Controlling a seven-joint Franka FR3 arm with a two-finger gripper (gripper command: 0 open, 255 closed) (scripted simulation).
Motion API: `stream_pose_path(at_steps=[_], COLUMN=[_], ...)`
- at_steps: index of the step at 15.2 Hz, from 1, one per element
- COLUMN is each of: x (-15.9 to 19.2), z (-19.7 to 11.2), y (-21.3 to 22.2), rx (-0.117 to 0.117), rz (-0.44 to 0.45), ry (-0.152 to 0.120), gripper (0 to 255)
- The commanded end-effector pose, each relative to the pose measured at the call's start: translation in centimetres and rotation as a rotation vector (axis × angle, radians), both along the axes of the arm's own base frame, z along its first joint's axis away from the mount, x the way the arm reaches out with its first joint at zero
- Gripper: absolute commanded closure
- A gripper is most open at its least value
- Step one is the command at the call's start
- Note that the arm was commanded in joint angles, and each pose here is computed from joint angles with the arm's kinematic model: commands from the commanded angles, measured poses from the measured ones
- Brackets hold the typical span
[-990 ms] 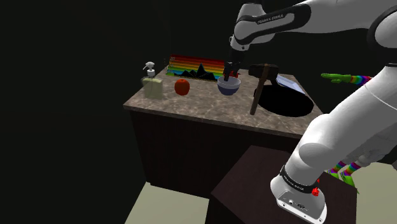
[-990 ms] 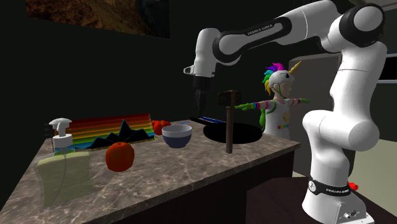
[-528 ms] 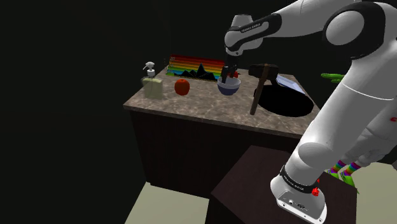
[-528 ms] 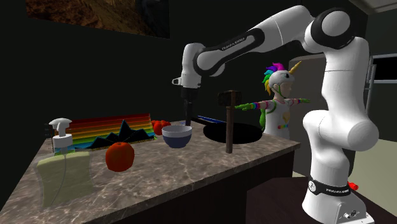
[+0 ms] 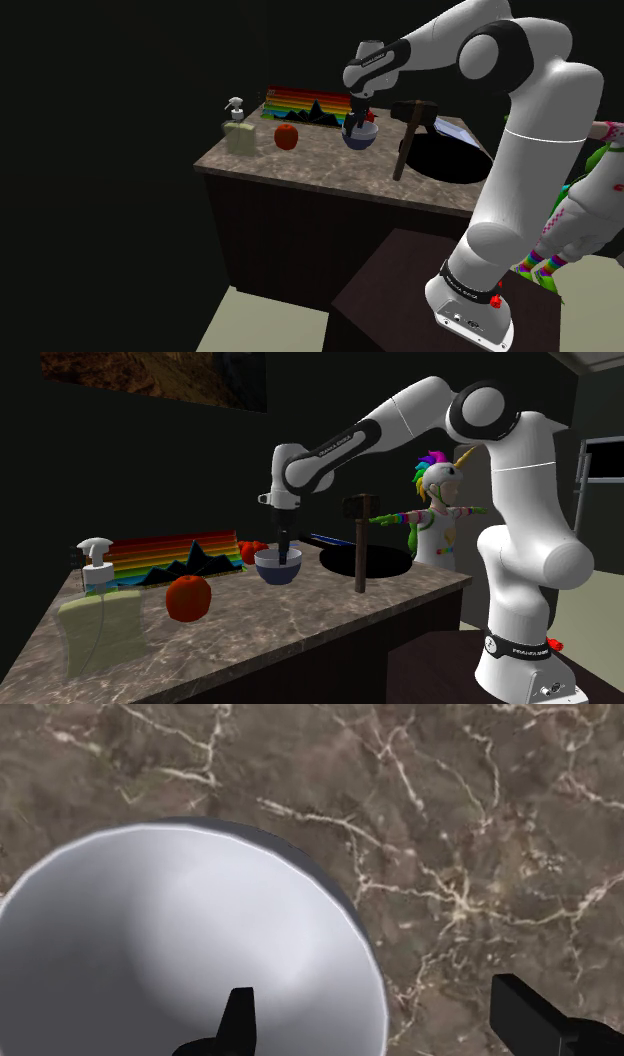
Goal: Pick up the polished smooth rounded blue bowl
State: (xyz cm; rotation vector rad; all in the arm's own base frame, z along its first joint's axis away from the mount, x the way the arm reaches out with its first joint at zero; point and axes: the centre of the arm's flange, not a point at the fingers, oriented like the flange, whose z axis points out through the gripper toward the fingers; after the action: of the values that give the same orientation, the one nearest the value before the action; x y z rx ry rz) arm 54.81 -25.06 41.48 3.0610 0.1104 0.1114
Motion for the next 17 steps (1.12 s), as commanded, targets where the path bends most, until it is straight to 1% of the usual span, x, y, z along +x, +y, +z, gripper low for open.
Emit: stream_pose_path(at_steps=[1, 4, 6, 7, 16, 17], x=[0.1, 0.1, 0.1, 0.1, 0.1, 0.1], z=[-1.1, -3.0, -3.0, -3.0, -3.0, -2.5], y=[-0.1, -0.1, -0.1, -0.1, -0.1, -0.1], rx=[-0.001, -0.001, -0.001, -0.001, -0.001, -0.001], rz=[0.0, 0.0, 0.0, 0.0, 0.0, 0.0], ry=[0.0, 0.0, 0.0, 0.0, 0.0, 0.0], gripper=[0, 0, 0, 255, 255, 255])
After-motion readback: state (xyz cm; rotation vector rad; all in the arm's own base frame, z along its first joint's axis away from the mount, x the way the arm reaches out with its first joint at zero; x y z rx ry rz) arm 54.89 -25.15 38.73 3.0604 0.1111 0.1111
